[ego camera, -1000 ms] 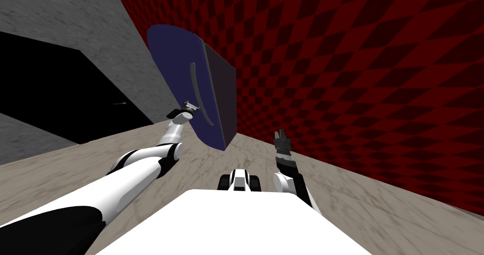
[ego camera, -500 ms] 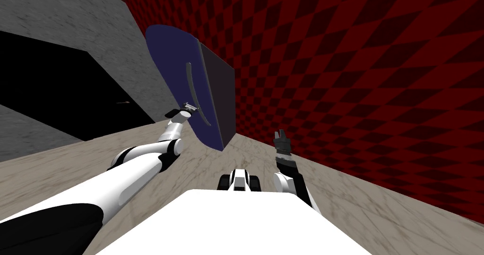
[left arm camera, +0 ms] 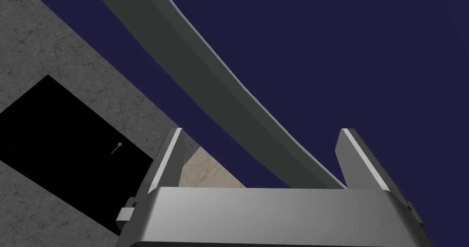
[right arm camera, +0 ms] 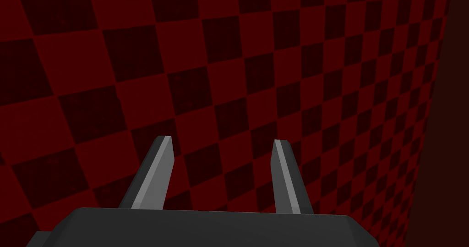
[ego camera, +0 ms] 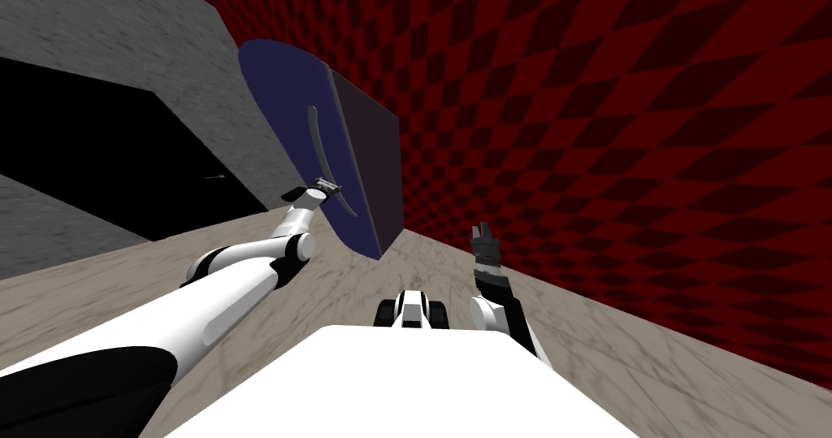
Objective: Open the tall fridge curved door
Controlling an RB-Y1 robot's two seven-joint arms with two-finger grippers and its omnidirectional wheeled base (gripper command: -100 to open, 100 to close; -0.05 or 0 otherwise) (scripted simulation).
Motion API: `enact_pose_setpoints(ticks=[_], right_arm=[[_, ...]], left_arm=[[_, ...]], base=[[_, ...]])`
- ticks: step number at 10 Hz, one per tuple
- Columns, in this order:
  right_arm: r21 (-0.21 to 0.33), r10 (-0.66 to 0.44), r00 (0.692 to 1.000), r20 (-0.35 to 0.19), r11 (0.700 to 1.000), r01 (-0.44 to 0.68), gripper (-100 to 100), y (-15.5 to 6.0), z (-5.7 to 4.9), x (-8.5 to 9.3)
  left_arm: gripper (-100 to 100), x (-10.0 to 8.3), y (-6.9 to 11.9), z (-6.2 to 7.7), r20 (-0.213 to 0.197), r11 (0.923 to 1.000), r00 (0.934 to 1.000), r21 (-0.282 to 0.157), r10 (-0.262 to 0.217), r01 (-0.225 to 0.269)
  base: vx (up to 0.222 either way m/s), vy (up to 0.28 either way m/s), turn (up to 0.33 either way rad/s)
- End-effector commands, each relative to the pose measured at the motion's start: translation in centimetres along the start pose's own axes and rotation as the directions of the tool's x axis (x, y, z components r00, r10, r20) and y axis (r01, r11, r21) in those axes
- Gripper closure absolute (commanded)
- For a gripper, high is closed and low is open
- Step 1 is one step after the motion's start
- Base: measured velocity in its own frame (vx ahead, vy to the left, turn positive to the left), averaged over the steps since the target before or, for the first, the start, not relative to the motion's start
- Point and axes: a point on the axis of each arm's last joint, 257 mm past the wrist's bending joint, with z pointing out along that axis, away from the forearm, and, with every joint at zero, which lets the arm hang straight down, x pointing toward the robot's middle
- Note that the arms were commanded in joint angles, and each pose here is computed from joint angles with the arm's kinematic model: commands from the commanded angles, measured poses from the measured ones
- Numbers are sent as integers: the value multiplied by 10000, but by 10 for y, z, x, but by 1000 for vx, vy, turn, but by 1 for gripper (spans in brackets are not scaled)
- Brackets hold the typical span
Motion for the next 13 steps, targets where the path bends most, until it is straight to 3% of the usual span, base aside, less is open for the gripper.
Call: enact_pose_setpoints(ticks=[1, 6, 8, 10, 12, 13], right_arm=[[0, -1, 10000, 0, 10000, 1, 0, 0, 0, 0], [-1, -5, 10000, -3, 10000, 5, 0, 0, 0, 0], [-1, -5, 10000, -2, 10000, 5, 0, 0, 0, 0], [-3, -4, 10000, -2, 10000, 4, 0, 0, 0, 0], [-1, -6, 10000, -3, 10000, 6, 0, 0, 0, 0], [1, -4, 10000, -2, 10000, 4, 0, 0, 0, 0]], left_arm=[[100, 0, 0, 0, -3, 10000, 10000, 0, 0, 0], [100, 27, 29, -1, -531, 9978, 9985, -652, -100, 66], [100, 27, 29, -1, -531, 9978, 9985, -652, -100, 66], [100, 46, 49, -4, -898, 9939, 9958, -1099, -185, 86], [100, 46, 49, -4, -898, 9939, 9958, -1099, -185, 86], [100, 55, 59, -6, -1085, 9911, 9938, -1325, -233, 88]], base=[[0, 0, 0], [-179, 225, -52], [-125, 184, -22], [-173, 248, -88], [-166, 225, -10], [-224, 201, -38]])
